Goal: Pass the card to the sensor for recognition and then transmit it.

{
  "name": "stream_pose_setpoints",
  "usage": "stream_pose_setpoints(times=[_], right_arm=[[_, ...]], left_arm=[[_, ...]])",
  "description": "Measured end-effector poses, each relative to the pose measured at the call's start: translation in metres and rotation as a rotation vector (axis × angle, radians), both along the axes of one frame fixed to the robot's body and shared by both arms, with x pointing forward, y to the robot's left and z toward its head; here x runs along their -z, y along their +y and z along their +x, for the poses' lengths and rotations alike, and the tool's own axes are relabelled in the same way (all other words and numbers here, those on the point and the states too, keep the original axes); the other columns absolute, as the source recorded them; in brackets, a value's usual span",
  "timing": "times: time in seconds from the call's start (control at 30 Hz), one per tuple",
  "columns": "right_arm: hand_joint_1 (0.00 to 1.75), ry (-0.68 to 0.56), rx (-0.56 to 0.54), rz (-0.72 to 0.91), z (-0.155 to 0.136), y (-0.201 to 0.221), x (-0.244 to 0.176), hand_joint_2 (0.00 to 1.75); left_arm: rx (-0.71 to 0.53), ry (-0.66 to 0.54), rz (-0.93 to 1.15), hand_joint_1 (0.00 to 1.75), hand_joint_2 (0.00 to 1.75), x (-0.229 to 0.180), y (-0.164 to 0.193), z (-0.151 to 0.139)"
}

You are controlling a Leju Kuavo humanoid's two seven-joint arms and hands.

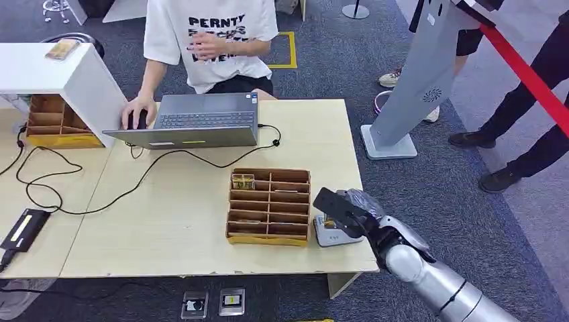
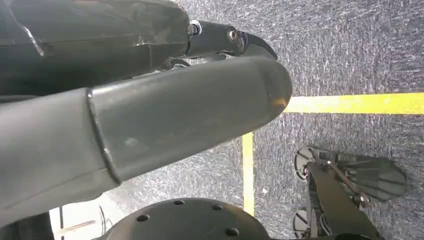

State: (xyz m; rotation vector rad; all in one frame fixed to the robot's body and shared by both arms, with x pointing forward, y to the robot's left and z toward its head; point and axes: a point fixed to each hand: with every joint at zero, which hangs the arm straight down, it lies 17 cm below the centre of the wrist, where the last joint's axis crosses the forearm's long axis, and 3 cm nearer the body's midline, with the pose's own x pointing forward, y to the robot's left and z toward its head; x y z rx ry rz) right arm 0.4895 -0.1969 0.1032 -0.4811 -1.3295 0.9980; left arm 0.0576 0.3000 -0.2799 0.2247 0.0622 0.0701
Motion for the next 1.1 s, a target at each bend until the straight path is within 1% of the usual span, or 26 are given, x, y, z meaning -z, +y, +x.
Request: stream_pose_setpoints(times=[0.7,1.1], right_arm=[[1.75,0.097,-0.014,-0.082,-0.007,-0.001,0.045,1.75],[1.75,0.119,-0.012,-0.09,-0.007,-0.007,0.054,1.75]], left_arm=[[0.001,-0.002,-0.005,0.0,0.0,0.0,-0.001,0.001],[0.008,-0.004,-0.004,0.0,0.0,0.0,0.0,0.001]])
